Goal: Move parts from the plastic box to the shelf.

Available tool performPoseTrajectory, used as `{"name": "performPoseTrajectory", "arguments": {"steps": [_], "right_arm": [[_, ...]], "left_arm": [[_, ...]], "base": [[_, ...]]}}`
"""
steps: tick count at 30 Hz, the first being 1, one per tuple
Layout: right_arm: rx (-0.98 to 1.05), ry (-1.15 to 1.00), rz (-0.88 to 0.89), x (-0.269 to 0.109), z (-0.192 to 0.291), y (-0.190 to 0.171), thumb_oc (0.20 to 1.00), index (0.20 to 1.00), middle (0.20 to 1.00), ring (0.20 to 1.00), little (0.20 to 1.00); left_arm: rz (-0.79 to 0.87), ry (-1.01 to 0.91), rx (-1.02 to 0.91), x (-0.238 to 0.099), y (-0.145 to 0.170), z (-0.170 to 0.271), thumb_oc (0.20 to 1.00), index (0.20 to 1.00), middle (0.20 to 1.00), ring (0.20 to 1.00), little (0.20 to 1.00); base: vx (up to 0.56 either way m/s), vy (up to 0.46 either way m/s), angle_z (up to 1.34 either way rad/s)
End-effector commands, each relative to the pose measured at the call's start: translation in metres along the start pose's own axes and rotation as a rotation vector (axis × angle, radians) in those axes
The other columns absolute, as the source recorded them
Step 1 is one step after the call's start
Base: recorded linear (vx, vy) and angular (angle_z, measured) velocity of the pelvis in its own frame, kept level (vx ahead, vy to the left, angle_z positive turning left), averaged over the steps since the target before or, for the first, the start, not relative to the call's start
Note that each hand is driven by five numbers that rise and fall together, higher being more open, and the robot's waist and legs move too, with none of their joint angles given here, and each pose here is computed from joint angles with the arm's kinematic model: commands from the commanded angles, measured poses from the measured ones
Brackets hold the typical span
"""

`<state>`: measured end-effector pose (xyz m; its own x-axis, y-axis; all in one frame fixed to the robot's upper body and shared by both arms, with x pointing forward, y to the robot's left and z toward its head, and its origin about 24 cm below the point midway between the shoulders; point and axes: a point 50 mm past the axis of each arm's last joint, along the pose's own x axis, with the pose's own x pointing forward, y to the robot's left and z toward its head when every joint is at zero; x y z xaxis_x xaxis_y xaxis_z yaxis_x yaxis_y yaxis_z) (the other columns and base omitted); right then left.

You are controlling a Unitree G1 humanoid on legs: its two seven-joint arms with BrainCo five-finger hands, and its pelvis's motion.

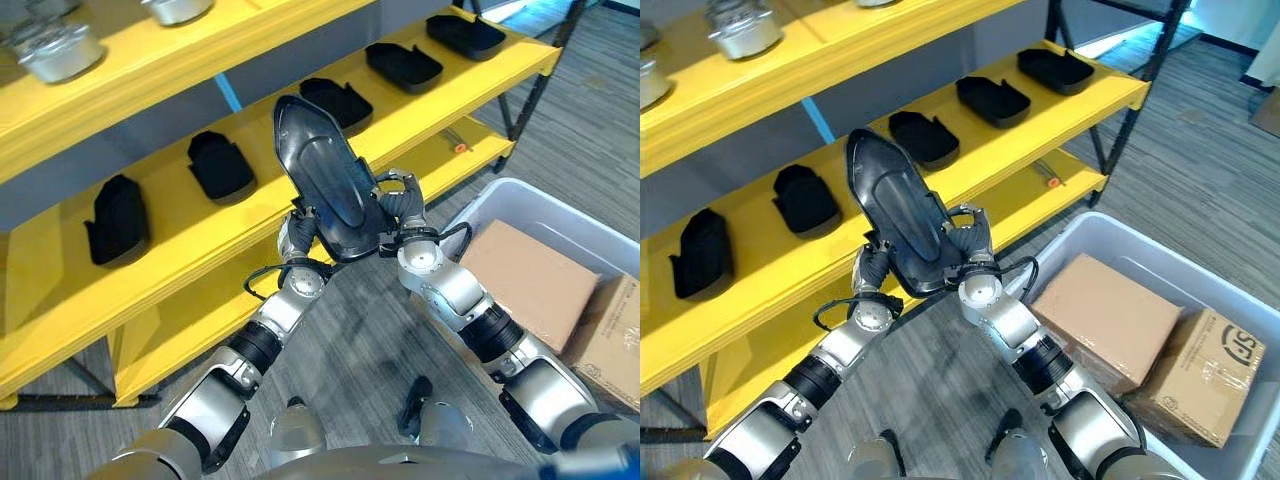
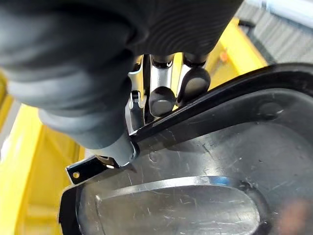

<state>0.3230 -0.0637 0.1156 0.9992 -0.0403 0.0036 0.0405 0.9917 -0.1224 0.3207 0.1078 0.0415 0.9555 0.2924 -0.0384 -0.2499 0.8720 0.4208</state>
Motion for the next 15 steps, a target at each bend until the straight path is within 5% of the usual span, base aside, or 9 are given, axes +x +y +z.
{"name": "performPoseTrajectory", "arguments": {"steps": [1, 15], "right_arm": [[0.134, -0.195, 0.258, -0.017, 0.061, 0.05, 0.2, 0.2, 0.2, 0.2, 0.2], [0.167, -0.162, 0.246, -0.022, 0.053, 0.062, 0.2, 0.2, 0.2, 0.2, 0.2]], "left_arm": [[-0.01, -0.176, -0.101, 0.001, -0.01, 0.043, 0.2, 0.2, 0.2, 0.2, 0.2], [-0.03, -0.193, 0.008, 0.005, -0.006, 0.051, 0.2, 0.2, 0.2, 0.2, 0.2]], "base": [[-0.15, 0.363, 1.16], [-0.15, 0.311, 0.55]]}}
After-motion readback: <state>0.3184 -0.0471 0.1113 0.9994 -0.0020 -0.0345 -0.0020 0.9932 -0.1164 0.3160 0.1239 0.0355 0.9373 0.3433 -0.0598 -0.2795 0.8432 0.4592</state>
